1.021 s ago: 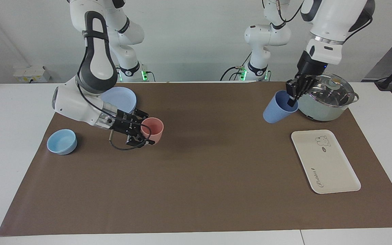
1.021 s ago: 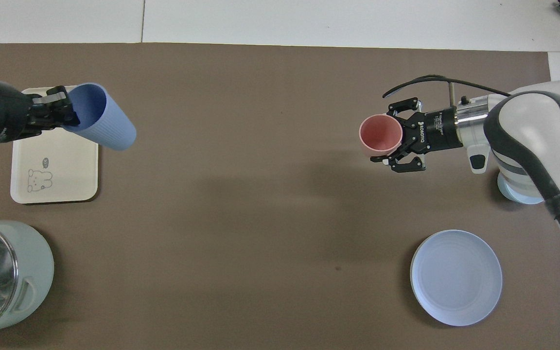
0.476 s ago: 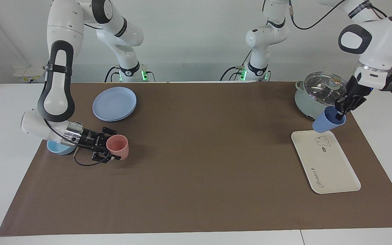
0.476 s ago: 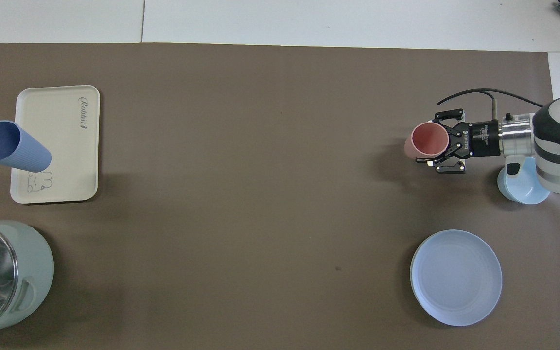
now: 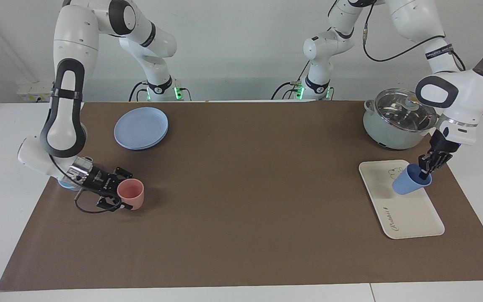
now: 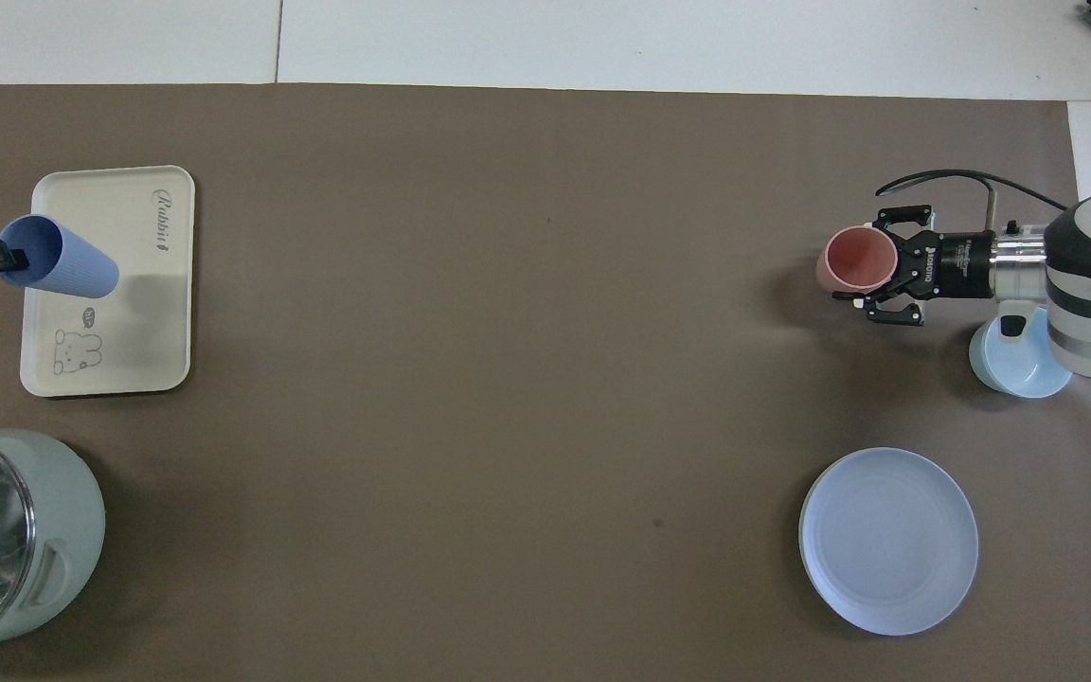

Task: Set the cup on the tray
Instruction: 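Lower blue cup onto the tray while the right gripper lowers pink cup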

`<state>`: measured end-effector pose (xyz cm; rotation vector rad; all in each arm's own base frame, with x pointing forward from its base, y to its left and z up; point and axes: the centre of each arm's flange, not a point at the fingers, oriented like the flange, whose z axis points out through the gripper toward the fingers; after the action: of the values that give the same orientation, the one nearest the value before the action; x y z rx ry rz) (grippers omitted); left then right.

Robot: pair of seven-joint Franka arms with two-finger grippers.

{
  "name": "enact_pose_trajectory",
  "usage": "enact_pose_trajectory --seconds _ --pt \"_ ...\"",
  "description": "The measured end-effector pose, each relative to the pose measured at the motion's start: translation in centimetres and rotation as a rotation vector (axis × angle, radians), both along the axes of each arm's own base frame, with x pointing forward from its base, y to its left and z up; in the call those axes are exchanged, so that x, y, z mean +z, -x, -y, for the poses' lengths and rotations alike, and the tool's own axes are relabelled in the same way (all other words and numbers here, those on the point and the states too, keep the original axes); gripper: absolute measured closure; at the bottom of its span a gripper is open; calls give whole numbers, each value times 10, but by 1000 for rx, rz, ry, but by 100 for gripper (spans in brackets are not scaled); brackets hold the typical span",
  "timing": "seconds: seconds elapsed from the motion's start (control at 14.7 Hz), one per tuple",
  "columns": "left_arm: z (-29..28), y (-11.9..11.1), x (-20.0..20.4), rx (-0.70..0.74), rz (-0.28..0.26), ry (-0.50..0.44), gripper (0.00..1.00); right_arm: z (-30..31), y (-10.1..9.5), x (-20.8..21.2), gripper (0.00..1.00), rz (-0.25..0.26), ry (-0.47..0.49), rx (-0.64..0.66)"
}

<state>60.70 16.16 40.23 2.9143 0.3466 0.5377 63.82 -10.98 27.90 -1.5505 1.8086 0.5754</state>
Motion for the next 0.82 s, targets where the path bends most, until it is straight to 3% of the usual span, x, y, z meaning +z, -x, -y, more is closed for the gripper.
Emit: enact_pose_trajectory --seconds 0.41,0.54,0.68,0.82 --pt "2 -3 -24 -38 3 -19 94 10 1 -6 21 -1 17 -41" --pt "4 -3 -26 -59 4 -25 78 11 0 -4 21 4 23 -47" --pt "9 -6 -21 -77 12 -29 55 11 -1 2 4 14 29 -45" --pt "20 -13 -5 -111 13 -22 32 12 0 7 0 24 76 -3"
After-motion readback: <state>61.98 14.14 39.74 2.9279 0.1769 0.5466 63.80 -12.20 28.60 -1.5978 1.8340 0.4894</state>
